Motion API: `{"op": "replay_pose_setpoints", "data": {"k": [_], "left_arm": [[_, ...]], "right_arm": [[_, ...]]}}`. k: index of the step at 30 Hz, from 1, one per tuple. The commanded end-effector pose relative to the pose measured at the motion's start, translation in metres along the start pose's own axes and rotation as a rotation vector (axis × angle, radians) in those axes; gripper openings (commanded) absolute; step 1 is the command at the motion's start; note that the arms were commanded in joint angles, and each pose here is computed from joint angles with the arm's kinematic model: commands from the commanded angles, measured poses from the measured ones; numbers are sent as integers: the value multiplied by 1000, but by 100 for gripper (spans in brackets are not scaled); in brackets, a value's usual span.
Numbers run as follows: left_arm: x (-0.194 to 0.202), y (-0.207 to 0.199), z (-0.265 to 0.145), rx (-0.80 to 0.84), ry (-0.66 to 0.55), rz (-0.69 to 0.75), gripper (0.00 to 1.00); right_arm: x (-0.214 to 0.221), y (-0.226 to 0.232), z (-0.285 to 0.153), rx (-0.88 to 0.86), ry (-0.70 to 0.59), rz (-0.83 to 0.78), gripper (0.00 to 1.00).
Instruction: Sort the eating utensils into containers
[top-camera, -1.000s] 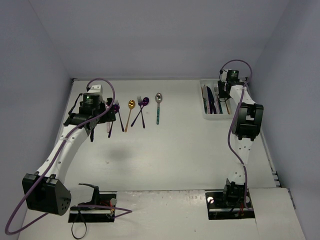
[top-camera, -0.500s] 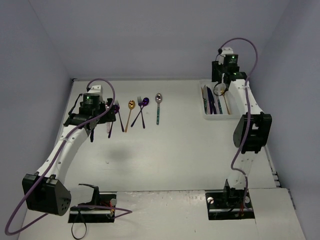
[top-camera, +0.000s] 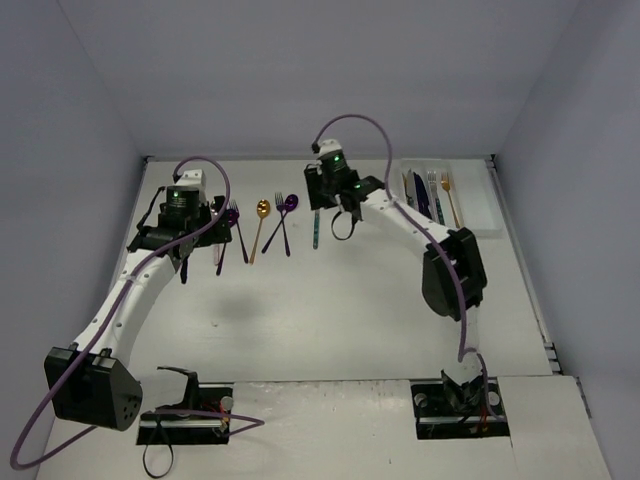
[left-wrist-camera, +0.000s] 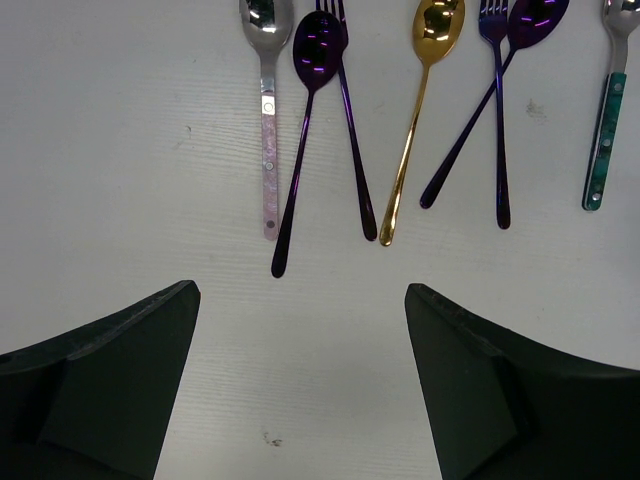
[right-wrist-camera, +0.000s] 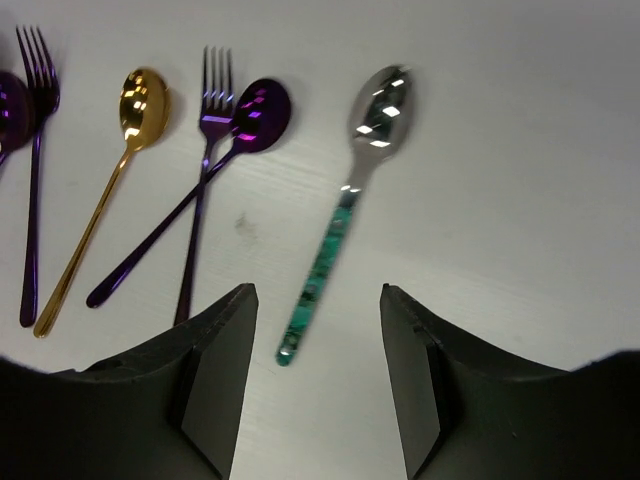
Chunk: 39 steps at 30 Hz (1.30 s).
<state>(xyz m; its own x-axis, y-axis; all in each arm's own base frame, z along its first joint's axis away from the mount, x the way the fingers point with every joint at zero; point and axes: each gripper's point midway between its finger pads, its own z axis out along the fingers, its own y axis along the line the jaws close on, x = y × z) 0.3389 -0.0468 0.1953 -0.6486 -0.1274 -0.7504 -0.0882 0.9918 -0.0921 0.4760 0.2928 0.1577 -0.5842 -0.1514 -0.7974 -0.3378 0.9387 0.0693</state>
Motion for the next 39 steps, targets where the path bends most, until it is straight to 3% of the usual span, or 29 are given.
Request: {"op": "replay_pose_setpoints", "data": {"k": [1,9,20,27,34,39], "left_arm": [[-30,5,-16,-20,-106,-8,82],[-32,9,-19,-38,-119,-10,82],[-30,8,-16,-35,-110,-7,82],[-29,9,-15,-36,-105,-5,82],[-28,8,-14,-35,-101,-5,82],[-28,8,-14,-36,-99,-3,82]], "right_arm": [[-2,57,24,-18,-58,35,50],[39,105,79,-16,-24,52,50],[72,100,118,48,3,30,43],[94,90,135,94,30,7,28],[96,78,137,95,47,7,1],[76,74,107,77,28,-25,0]]}}
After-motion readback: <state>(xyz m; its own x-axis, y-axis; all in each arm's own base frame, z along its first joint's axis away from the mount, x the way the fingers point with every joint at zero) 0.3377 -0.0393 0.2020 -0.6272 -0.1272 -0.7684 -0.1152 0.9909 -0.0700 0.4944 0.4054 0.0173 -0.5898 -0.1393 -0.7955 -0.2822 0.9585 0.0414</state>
